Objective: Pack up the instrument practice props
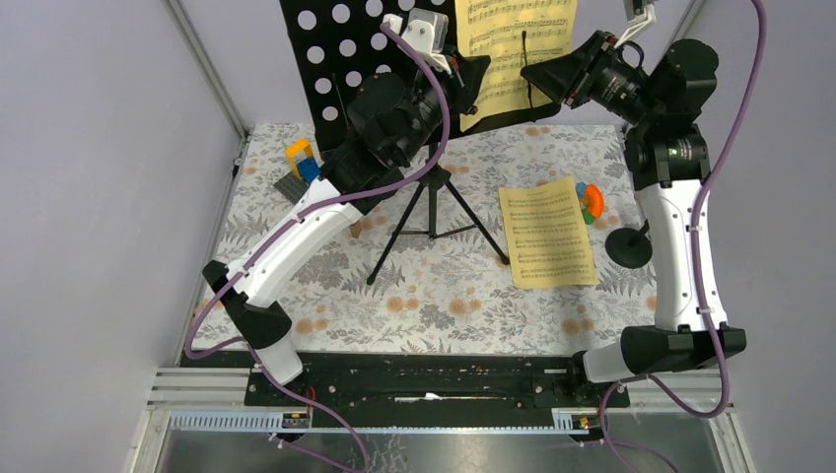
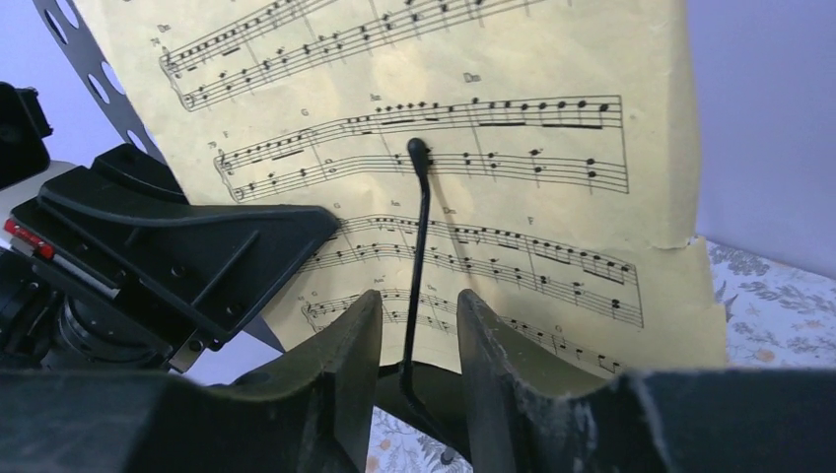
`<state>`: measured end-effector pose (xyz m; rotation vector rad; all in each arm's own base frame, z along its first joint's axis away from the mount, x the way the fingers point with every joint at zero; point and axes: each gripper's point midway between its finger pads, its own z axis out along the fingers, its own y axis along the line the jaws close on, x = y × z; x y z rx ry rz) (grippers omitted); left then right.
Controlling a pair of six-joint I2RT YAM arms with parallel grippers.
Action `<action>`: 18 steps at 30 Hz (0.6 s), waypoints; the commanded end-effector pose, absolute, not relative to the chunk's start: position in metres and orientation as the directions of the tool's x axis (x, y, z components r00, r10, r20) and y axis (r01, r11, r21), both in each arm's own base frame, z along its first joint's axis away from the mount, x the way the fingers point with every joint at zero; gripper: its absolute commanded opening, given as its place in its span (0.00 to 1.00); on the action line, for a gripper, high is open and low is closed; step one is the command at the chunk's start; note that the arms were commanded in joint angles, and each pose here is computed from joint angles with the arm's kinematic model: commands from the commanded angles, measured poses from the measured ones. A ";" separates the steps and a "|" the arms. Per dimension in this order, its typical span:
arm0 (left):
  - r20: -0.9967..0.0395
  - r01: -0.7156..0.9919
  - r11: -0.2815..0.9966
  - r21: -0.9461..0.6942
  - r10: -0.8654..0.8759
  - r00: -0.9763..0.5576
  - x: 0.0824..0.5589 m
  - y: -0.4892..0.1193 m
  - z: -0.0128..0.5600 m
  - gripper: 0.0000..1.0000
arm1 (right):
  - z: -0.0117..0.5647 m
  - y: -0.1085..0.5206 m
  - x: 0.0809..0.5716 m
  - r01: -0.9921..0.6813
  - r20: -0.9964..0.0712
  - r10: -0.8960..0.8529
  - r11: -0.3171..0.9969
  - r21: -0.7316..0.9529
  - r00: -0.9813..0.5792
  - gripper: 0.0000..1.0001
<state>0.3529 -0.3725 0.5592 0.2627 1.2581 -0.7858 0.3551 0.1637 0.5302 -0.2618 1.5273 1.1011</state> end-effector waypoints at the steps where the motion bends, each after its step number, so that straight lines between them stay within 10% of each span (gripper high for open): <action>1: -0.888 0.656 0.718 -0.235 -0.433 0.156 0.348 -0.360 0.590 0.03 | 0.551 0.169 0.348 -0.753 -0.872 0.405 0.474 0.457 -0.274 0.42; 18: -0.892 0.619 0.748 -0.238 -0.421 0.166 0.347 -0.346 0.585 0.00 | 0.557 0.168 0.334 -0.802 -0.894 0.421 0.475 0.362 -0.154 0.03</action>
